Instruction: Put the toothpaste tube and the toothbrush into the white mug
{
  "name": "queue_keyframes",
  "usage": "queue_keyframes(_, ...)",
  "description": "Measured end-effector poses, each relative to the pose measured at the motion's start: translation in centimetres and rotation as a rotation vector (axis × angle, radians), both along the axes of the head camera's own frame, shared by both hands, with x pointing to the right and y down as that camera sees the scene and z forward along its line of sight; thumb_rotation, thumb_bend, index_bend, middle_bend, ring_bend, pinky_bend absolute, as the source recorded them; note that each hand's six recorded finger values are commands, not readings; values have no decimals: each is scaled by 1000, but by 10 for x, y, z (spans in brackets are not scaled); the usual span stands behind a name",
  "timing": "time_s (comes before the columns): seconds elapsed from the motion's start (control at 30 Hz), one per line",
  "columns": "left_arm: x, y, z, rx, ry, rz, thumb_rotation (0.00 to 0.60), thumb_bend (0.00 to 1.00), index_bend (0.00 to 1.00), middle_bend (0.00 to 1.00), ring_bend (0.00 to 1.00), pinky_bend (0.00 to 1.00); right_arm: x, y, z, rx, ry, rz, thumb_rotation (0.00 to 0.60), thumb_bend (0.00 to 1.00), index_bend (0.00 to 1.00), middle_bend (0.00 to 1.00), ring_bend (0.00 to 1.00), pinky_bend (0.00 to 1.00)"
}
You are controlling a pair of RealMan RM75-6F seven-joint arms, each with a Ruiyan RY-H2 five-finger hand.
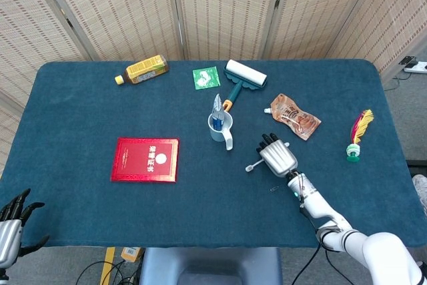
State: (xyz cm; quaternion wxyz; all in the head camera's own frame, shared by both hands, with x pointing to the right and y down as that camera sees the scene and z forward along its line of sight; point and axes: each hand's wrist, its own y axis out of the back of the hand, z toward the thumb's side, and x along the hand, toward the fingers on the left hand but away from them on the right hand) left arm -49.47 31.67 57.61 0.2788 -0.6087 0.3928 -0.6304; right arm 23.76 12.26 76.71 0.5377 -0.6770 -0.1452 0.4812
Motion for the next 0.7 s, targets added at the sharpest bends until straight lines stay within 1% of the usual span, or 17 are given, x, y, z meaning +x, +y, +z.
queue_keyframes(0.13, 0, -1, 0, 3, 2, 1, 600, 229, 277, 45, 62, 146, 3, -4, -12, 17, -63, 42, 600, 390, 667, 449, 180, 255)
queue_keyframes(0.23, 1, -2, -1, 7, 3, 3, 600, 229, 277, 45, 62, 146, 3, -8, -24, 24, -129, 75, 600, 390, 676, 457, 181, 255)
queue_keyframes(0.33, 4, -3, -1, 10, 8, 12, 600, 228, 277, 45, 62, 146, -2, -12, -39, 10, -240, 134, 600, 390, 684, 461, 185, 255)
queue_keyframes(0.43, 6, -5, -2, 14, 12, 17, 600, 228, 277, 45, 62, 146, -11, -19, -58, -8, -377, 198, 600, 390, 691, 464, 185, 255)
queue_keyframes(0.5, 7, -5, -2, 16, 12, 20, 600, 228, 277, 45, 62, 146, -19, -26, -74, -20, -483, 251, 600, 390, 695, 467, 185, 255)
queue_keyframes(0.53, 7, -6, -3, 17, 12, 20, 600, 229, 277, 45, 62, 146, -20, -29, -78, -23, -509, 265, 600, 389, 695, 467, 185, 255)
queue_keyframes(0.63, 7, -5, -5, 21, 10, 17, 600, 229, 277, 45, 62, 146, -28, -43, -96, -41, -637, 341, 600, 388, 695, 467, 185, 255)
queue_keyframes(0.7, 6, -5, -6, 19, 6, 15, 600, 228, 277, 45, 62, 146, -31, -54, -106, -36, -704, 384, 600, 387, 695, 466, 185, 255)
